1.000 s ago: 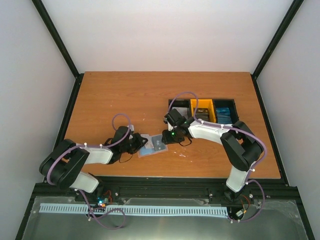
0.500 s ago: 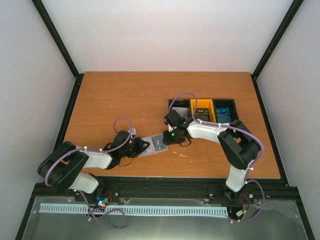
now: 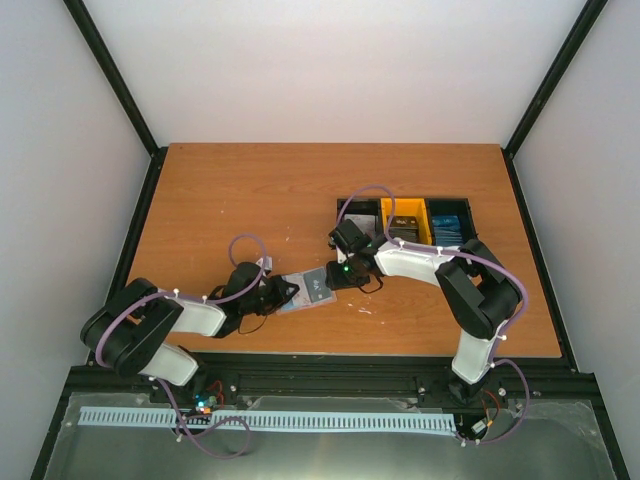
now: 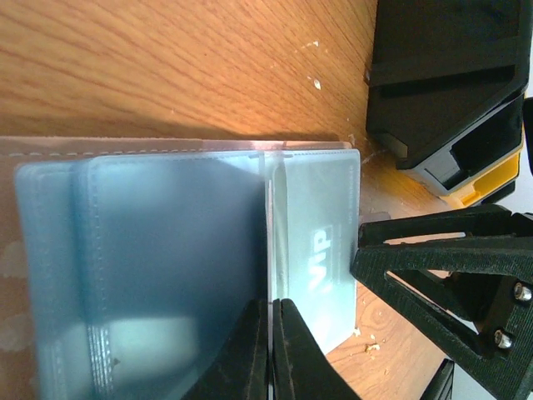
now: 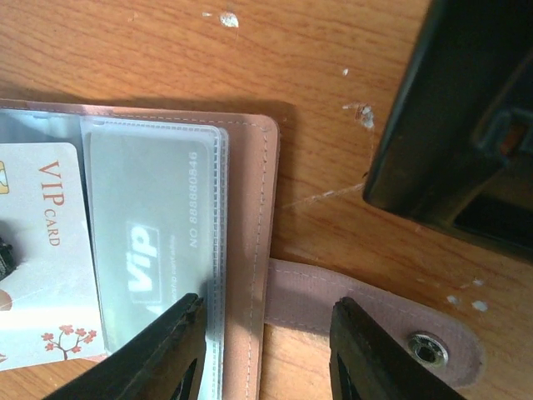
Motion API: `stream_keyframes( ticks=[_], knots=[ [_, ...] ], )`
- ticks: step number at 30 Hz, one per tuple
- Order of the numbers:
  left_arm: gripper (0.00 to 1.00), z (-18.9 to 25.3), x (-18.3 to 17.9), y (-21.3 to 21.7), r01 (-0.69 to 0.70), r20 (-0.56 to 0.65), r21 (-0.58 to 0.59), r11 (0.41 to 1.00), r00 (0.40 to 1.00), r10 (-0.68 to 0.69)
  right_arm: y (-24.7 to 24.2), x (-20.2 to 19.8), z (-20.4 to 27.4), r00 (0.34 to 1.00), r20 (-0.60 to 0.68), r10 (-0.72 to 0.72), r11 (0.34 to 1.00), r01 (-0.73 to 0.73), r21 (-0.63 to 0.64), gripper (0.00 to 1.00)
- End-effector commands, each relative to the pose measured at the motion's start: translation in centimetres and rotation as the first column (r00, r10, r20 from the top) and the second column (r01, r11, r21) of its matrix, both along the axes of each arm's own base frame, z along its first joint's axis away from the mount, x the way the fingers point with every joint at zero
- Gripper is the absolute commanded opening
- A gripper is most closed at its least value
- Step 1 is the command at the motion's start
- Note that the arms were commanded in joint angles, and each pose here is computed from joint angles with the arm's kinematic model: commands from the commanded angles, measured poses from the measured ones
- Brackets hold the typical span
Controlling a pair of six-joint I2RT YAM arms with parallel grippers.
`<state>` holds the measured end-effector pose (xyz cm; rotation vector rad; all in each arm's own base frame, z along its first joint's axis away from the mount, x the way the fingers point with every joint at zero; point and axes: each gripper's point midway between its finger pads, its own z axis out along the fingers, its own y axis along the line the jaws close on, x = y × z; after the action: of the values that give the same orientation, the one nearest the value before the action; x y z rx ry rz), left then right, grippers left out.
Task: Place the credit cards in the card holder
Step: Insert the credit card into the card holder.
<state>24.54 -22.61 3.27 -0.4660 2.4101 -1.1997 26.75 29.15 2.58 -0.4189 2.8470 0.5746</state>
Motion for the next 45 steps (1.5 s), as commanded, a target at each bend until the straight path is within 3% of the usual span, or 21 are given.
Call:
stream_keyframes(
  ticks=[1, 5, 17, 33, 45],
  knots=[
    [0.01, 0.3, 0.7, 0.6, 0.000, 0.047, 0.030, 1.000, 0.999, -0.002, -0.2, -0.7, -1.1, 0.999, -0.037, 0.016, 1.000, -0.017, -0.011, 0.41],
    [0.01, 1.0, 1.4, 0.9, 0.016, 0.056, 0.049, 0.999, 0.998, -0.018, -0.5, -1.1, -1.8, 0.998, -0.058, 0.028, 0.999, -0.030, -0.033, 0.38],
    [0.01, 0.2, 0.4, -1.3, 0.083, 0.012, -0.099, 0.992, 0.997, -0.082, -0.3, -1.8, -2.1, 0.994, -0.089, 0.059, 0.998, -0.061, -0.023, 0.37],
    [0.01, -0.5, -0.1, 0.1, -0.054, -0.011, -0.058, 0.997, 0.998, 0.054, 0.2, -2.3, -2.3, 0.990, -0.119, 0.072, 0.997, -0.072, 0.008, 0.34],
    [0.01, -0.4, 0.6, -0.8, -0.045, 0.001, -0.095, 0.994, 0.999, 0.045, 0.3, -3.4, -2.8, 0.985, -0.156, 0.077, 0.997, -0.073, 0.034, 0.32]
  ],
)
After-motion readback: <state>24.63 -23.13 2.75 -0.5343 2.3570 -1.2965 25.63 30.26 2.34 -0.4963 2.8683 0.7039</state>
